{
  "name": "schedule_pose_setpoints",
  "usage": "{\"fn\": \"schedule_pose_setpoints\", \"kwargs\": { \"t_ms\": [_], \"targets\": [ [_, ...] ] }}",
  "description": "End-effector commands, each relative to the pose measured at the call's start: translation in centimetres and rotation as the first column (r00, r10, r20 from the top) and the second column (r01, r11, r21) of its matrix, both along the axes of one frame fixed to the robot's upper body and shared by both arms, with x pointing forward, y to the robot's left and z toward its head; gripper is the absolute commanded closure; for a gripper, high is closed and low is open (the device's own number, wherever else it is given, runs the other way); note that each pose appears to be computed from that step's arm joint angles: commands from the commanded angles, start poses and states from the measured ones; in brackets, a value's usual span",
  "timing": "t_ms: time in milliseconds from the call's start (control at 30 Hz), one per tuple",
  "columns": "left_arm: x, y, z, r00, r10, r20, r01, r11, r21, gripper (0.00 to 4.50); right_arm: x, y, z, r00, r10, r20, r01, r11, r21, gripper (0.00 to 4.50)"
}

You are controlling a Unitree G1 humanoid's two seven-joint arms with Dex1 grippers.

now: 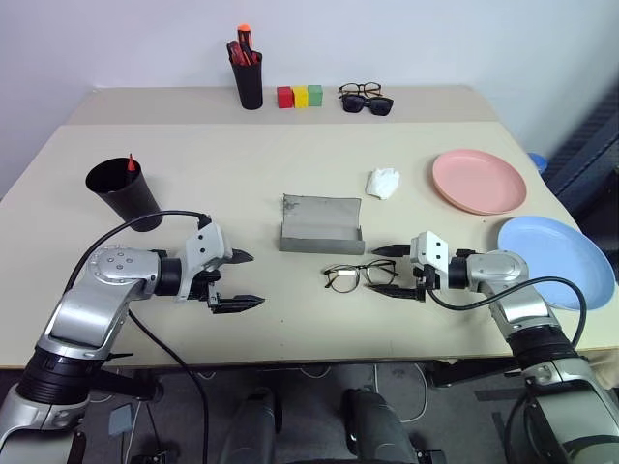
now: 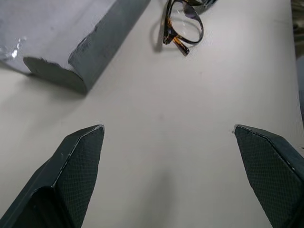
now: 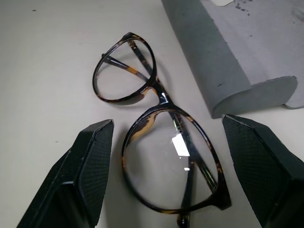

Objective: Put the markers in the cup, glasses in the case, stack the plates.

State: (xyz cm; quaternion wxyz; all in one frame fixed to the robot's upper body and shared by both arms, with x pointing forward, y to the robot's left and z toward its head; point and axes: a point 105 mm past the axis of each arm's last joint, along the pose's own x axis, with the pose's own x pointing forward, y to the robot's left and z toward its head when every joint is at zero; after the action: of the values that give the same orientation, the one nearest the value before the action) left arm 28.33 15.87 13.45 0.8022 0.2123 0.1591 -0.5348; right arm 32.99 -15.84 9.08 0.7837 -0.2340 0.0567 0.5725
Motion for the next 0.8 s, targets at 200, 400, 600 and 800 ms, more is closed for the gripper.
{"fn": "schedule_pose_setpoints", "kwargs": {
  "t_ms": [200, 400, 600, 800],
  "targets": [
    [-0.5, 0.3, 0.7, 0.999, 0.026, 0.028, -0.026, 1.0, -0.007, 0.02, 0.4, 1.1, 1.0, 0.998, 0.055, 0.033, -0.056, 0.998, 0.015, 0.78],
    [-0.5, 0.4, 0.6, 0.999, 0.045, 0.029, -0.045, 0.999, -0.006, 0.0, 0.5, 0.8, 0.9, 0.998, 0.049, 0.024, -0.05, 0.999, 0.01, 2.64],
    [-0.5, 0.4, 0.5, 0.998, 0.049, 0.028, -0.049, 0.999, -0.007, 0.0, 0.3, 0.5, 0.9, 0.999, 0.046, 0.023, -0.046, 0.999, 0.009, 4.48],
    [-0.3, 0.2, 0.4, 0.998, 0.049, 0.026, -0.049, 0.999, -0.013, 0.0, -0.4, 0.1, 1.0, 0.999, 0.041, 0.008, -0.041, 0.999, 0.007, 4.48]
  ]
}}
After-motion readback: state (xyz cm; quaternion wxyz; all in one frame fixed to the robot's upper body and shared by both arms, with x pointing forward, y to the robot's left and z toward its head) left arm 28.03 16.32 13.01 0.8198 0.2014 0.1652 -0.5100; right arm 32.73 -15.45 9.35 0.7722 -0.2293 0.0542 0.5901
